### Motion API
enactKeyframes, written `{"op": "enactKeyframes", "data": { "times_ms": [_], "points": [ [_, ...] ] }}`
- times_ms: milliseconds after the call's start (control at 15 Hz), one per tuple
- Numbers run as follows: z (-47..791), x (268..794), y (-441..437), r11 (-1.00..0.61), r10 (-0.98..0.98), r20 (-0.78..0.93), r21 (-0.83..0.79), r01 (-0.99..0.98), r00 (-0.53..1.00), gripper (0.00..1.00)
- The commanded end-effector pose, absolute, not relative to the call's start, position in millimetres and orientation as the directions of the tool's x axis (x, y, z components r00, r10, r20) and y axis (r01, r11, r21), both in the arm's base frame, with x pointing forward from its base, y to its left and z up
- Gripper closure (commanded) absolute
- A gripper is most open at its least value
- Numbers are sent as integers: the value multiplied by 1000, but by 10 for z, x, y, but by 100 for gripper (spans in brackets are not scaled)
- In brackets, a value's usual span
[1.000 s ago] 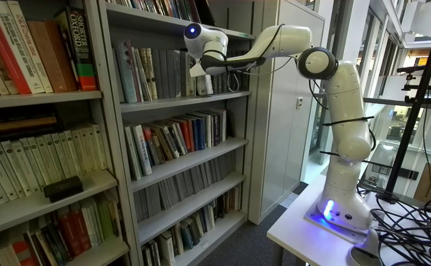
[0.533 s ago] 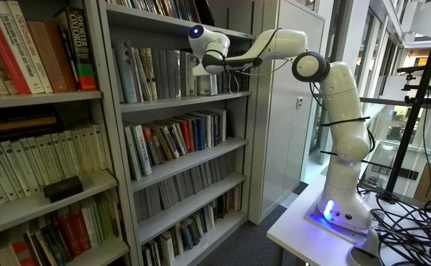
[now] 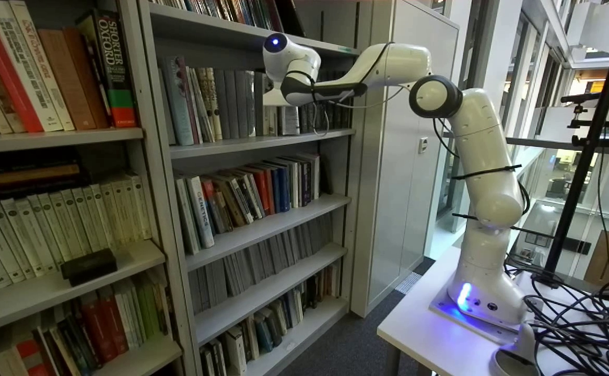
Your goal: Remove the fifth book from the left of the second shelf of the cabinet on the right and put it before the big grey books on the same shelf
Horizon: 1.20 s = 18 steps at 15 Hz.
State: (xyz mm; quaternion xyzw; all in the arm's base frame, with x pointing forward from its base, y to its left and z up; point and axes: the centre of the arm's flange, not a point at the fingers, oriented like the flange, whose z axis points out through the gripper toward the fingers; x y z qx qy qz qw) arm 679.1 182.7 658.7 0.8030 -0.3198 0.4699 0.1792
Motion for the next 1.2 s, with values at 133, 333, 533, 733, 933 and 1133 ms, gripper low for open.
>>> {"op": "enactKeyframes", "data": {
  "times_ms": [133, 333, 533, 733, 933, 1133],
  "points": [
    [6630, 6867, 1738, -796, -288, 899, -34, -604, 329, 97],
    [6584, 6874, 1673, -798, -268, 907, -19, -603, 325, 97],
    [6559, 6951, 1564, -778, -270, 910, -14, -628, 315, 97],
    [6550, 7085, 1465, -770, -275, 913, -20, -638, 303, 97],
    [6529, 7193, 1474, -775, -274, 913, -24, -631, 302, 97],
    [6500, 7264, 1539, -787, -284, 910, -42, -615, 301, 97]
  ]
}}
